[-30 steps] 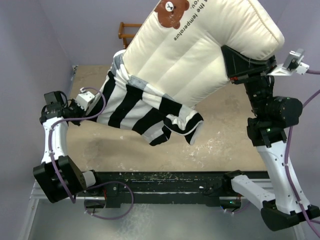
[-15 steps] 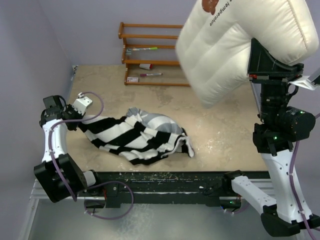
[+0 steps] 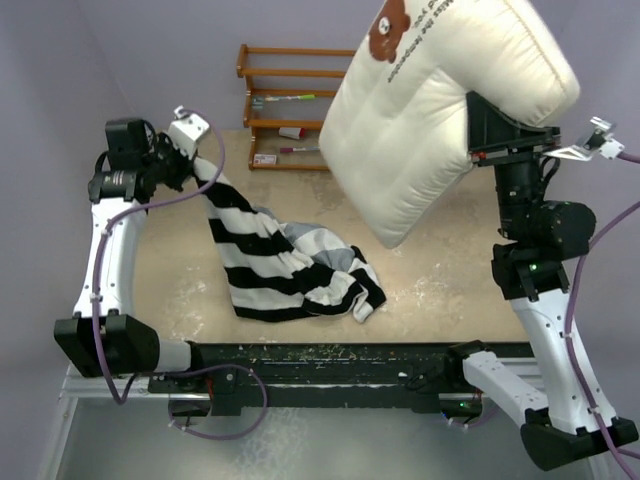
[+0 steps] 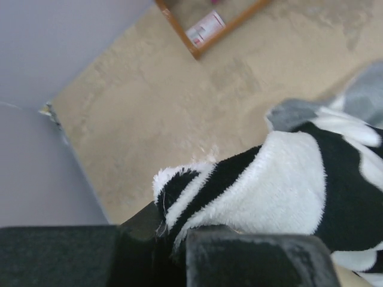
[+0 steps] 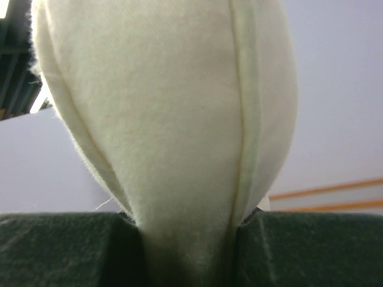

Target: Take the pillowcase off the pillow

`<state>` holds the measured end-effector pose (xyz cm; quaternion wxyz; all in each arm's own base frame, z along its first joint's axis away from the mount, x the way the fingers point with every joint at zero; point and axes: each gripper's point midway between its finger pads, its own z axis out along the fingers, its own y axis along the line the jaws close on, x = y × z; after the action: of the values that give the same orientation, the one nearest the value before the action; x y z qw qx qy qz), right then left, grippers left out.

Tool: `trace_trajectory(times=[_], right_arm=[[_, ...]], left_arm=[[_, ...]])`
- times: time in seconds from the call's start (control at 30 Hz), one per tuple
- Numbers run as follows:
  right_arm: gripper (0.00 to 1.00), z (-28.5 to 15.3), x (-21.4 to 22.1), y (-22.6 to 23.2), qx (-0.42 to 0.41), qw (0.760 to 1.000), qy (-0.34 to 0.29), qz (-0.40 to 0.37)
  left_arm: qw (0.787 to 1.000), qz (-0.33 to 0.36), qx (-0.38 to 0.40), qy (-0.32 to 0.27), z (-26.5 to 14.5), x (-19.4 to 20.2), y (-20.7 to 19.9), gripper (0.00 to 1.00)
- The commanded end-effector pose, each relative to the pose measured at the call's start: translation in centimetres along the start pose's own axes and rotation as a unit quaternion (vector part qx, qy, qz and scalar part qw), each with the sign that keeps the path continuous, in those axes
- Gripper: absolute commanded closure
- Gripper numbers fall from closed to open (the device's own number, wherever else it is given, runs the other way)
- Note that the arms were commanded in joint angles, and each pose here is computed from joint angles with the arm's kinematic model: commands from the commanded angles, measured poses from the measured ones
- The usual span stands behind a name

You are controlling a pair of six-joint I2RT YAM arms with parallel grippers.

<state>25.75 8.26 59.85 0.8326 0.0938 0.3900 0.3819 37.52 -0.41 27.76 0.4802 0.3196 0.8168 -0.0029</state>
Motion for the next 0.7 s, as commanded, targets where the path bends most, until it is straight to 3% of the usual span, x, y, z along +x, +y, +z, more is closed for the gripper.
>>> trace_trajectory(times=[0.0,0.13,0.23,0.27,0.37,0.4,0.53,0.67], right_arm=[[1.00,-0.5,-3.6,3.2,-0.047,0.993,-0.059,0.095],[1.00,-0.8,-1.2,1.2,-0.017,0.990,-0.041,0.135],[1.00,-1.4,1.1,-0.7,0.008,0.986,-0.026,0.165],[1.00,-1.5,1.9,-1.1,0.014,0.985,-0.019,0.170],[1.00,-1.5,3.9,-1.7,0.016,0.981,0.005,0.192],[1.00,-1.3,4.4,-1.7,0.015,0.980,0.011,0.199],[1.00,-1.0,6.6,-1.0,0.018,0.977,0.033,0.210],[1.00,-1.0,8.0,-0.1,0.026,0.970,0.037,0.239]], left_arm=[[0.992,-0.018,-0.089,-0.086,0.3,-8.3,5.6,1.00],[0.994,-0.013,-0.057,-0.092,2.1,-11.5,4.4,1.00],[0.995,-0.009,-0.045,-0.085,2.8,-11.5,3.3,0.98],[0.996,-0.005,-0.045,-0.082,2.8,-11.1,3.1,0.82],[0.996,0.014,-0.064,-0.068,2.6,-9.3,3.1,0.13],[0.995,0.018,-0.070,-0.062,2.6,-8.5,3.0,0.02],[0.997,0.011,-0.052,-0.061,0.9,-8.2,3.3,0.00],[0.994,-0.089,0.002,-0.064,-1.4,-8.2,4.3,0.00]])
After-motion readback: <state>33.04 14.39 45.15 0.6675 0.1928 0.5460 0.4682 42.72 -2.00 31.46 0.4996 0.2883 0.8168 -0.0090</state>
